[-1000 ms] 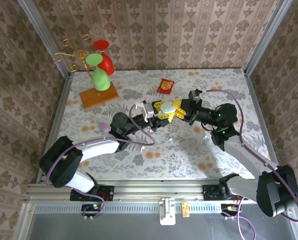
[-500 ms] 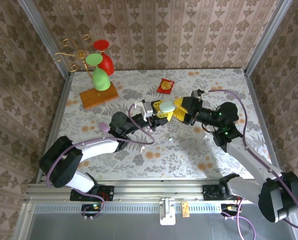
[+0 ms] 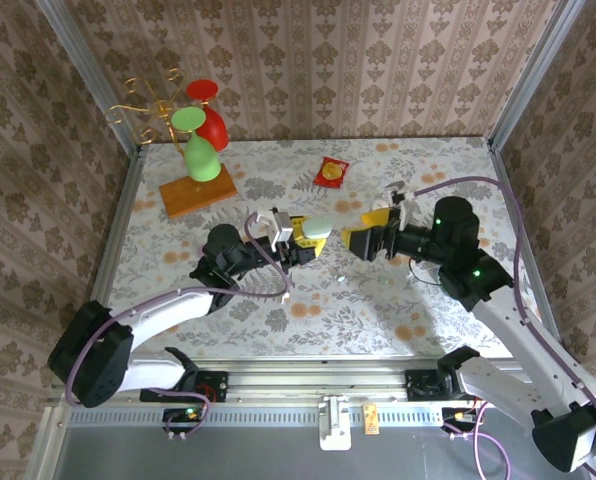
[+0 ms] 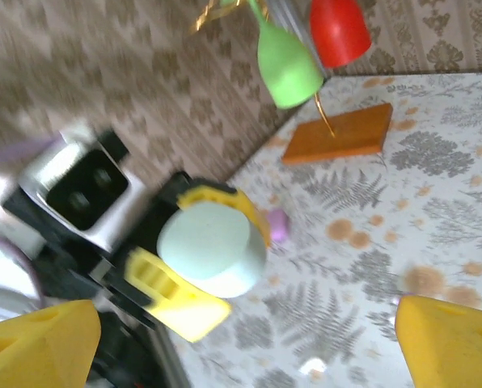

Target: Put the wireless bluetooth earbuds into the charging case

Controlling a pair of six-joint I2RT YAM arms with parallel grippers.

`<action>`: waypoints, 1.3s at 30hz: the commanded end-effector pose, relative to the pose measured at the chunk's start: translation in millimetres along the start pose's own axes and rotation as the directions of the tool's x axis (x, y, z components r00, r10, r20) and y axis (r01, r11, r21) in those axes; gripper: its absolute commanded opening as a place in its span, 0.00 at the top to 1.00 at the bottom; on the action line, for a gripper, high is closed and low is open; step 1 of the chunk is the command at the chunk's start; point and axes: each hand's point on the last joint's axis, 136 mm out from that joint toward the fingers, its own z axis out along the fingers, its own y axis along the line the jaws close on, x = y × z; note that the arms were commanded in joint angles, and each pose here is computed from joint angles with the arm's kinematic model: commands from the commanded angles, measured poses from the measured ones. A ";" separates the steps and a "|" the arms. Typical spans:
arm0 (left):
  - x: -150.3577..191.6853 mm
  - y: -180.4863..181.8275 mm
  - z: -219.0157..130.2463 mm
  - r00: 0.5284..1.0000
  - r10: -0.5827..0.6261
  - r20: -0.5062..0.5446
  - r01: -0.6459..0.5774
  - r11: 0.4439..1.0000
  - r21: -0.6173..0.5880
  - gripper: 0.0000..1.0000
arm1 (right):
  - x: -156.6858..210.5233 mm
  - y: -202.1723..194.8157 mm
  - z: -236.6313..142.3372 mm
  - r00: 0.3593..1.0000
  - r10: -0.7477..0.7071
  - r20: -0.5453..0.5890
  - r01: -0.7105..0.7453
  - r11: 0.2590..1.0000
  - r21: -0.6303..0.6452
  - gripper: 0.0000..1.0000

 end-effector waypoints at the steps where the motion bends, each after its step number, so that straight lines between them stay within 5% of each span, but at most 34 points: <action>1: 18.1 -16.6 -8.3 0.996 -0.021 -0.081 0.027 0.997 0.078 0.76 | 14.7 8.7 10.8 0.934 -0.353 -0.051 0.351 0.935 -0.045 0.04; 11: 8.1 -29.4 -15.0 0.999 -0.015 -0.052 0.022 0.992 0.122 0.76 | 18.2 3.1 47.9 0.926 -0.372 -0.067 0.370 0.928 -0.046 0.03; 33: 22.0 -42.6 -20.9 0.997 0.055 -0.057 -0.043 0.980 0.195 0.75 | -11.2 -22.4 42.6 0.981 -0.195 -0.017 0.195 0.971 0.140 0.05; 39: 22.4 -33.7 -20.5 0.998 0.040 -0.041 -0.033 0.987 0.156 0.75 | -7.7 5.7 36.1 0.967 -0.253 -0.021 0.253 0.967 -0.002 0.02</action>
